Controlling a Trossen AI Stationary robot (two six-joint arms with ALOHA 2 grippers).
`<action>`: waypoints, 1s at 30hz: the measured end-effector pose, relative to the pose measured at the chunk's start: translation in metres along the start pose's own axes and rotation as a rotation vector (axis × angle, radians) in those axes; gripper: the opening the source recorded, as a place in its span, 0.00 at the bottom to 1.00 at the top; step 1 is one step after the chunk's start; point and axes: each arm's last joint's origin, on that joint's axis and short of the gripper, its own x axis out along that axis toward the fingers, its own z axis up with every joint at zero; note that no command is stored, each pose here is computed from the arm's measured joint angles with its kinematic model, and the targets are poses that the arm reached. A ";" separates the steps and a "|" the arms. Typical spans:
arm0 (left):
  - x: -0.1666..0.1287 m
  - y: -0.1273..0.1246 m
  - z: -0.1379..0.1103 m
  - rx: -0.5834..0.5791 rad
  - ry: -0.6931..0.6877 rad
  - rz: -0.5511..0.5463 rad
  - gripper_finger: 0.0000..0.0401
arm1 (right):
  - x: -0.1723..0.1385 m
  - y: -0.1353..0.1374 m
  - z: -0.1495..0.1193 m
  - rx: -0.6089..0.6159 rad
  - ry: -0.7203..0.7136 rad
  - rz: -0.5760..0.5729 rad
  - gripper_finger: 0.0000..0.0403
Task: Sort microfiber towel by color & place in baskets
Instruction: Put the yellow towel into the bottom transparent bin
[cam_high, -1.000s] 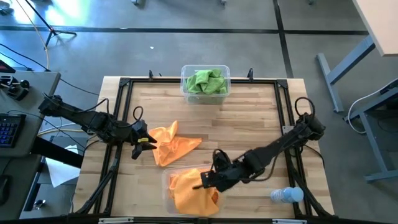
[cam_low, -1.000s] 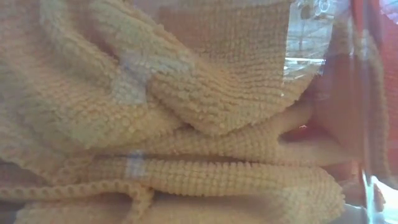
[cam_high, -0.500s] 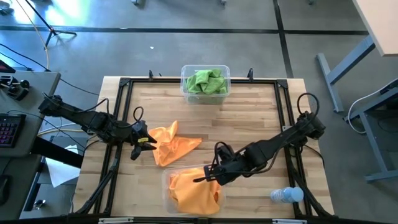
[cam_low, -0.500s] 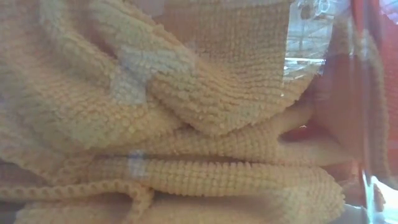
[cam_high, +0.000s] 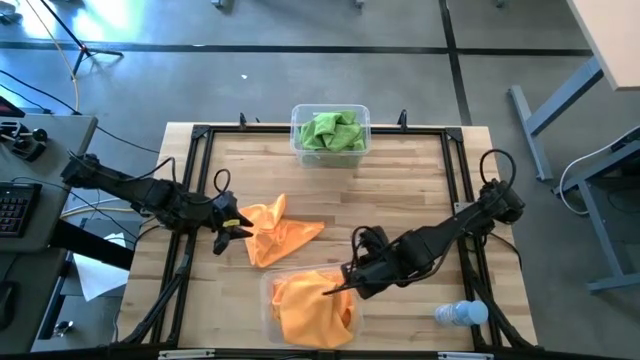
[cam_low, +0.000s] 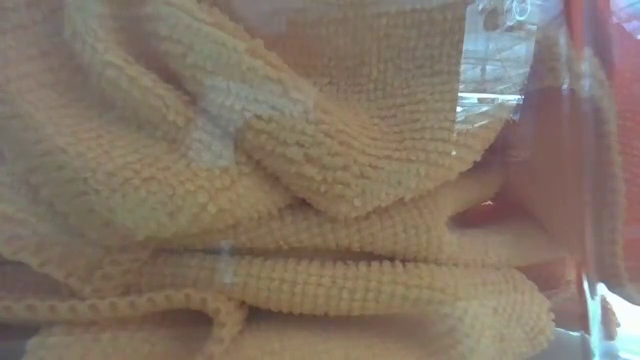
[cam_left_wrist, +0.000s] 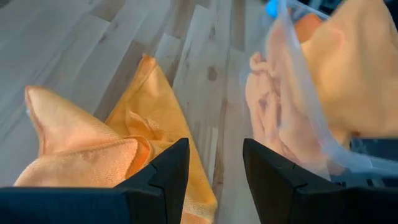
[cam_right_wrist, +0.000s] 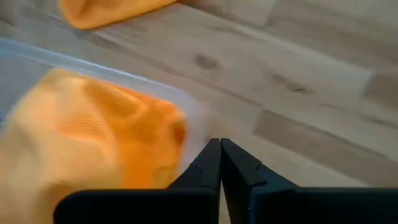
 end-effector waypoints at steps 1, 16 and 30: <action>0.001 0.001 0.001 -0.018 0.000 0.009 0.35 | -0.002 -0.003 0.000 -0.011 -0.011 -0.019 0.01; 0.049 0.019 0.010 -0.137 0.074 0.187 0.35 | -0.070 -0.073 0.013 -0.319 -0.235 -0.088 0.00; 0.104 0.050 -0.007 -0.419 0.338 0.372 0.35 | -0.025 -0.201 0.028 -0.380 -0.242 0.268 0.00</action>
